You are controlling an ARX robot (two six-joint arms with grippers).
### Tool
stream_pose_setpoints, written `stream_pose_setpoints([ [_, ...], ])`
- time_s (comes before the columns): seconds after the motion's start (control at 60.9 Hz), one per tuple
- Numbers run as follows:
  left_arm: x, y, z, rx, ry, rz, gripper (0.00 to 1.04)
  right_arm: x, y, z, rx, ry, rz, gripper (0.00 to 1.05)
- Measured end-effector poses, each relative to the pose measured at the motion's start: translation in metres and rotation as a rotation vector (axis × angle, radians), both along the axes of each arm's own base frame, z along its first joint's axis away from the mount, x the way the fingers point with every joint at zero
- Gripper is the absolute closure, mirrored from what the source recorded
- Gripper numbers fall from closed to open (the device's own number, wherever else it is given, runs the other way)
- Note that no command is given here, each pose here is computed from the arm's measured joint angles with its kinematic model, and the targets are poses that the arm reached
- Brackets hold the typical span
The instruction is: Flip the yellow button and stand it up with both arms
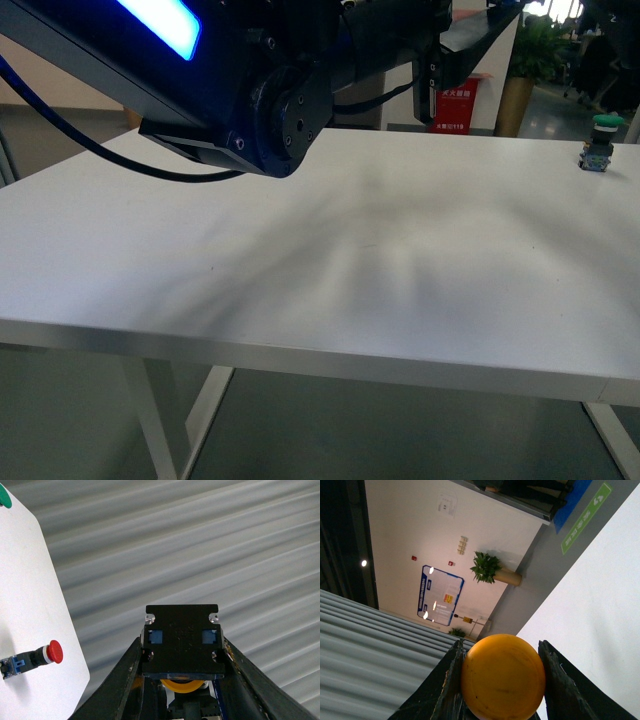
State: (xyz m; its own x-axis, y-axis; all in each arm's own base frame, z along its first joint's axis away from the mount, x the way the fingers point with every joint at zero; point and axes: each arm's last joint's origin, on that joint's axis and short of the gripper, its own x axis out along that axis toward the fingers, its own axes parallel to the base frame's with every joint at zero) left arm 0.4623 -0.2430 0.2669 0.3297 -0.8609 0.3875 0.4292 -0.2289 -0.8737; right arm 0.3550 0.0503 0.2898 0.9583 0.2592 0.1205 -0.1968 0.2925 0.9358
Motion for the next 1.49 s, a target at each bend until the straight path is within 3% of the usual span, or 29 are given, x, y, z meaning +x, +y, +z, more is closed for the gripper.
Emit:
stream_pose_setpoints([
  [0.099,0.0,0.0,-0.001,0.004,0.001,0.002,0.69,0.0,0.0,0.0,0.0,0.002,-0.001,0.66],
  [0.131,0.001,0.0,-0.001,0.007,-0.001,0.003,0.64,0.0,0.0,0.0,0.001,0.004,0.0,0.66],
  [0.312,-0.002,0.014,-0.008,0.097,-0.021,0.056,0.31,0.001,-0.004,-0.002,-0.002,0.018,0.002,0.67],
  [0.46,-0.017,0.049,0.0,0.286,-0.036,0.172,0.05,0.001,-0.012,-0.003,-0.024,0.028,-0.018,0.67],
  [0.575,-0.047,0.089,0.015,0.547,-0.095,0.373,0.06,0.001,-0.016,-0.001,-0.05,0.024,-0.033,0.67],
  [0.69,-0.093,0.13,0.012,0.963,-0.235,0.587,0.06,-0.003,-0.017,0.004,-0.077,0.001,-0.036,0.67],
  [0.805,-0.134,0.165,-0.011,1.344,-0.391,0.717,0.06,-0.007,-0.016,0.011,-0.09,-0.024,-0.035,0.67],
  [0.969,-0.189,0.21,-0.05,1.725,-0.535,0.718,0.06,-0.011,-0.016,0.011,-0.098,-0.034,-0.034,0.67],
  [1.166,-0.245,0.242,-0.084,1.926,-0.52,0.699,0.06,-0.013,-0.016,0.008,-0.101,-0.026,-0.029,0.67],
  [1.396,-0.267,0.249,-0.107,1.983,-0.489,0.673,0.07,-0.013,-0.016,0.008,-0.108,-0.025,-0.03,0.67],
  [1.495,-0.271,0.245,-0.121,1.762,-0.488,0.946,0.22,-0.013,-0.016,0.008,-0.112,-0.021,-0.029,0.67],
])
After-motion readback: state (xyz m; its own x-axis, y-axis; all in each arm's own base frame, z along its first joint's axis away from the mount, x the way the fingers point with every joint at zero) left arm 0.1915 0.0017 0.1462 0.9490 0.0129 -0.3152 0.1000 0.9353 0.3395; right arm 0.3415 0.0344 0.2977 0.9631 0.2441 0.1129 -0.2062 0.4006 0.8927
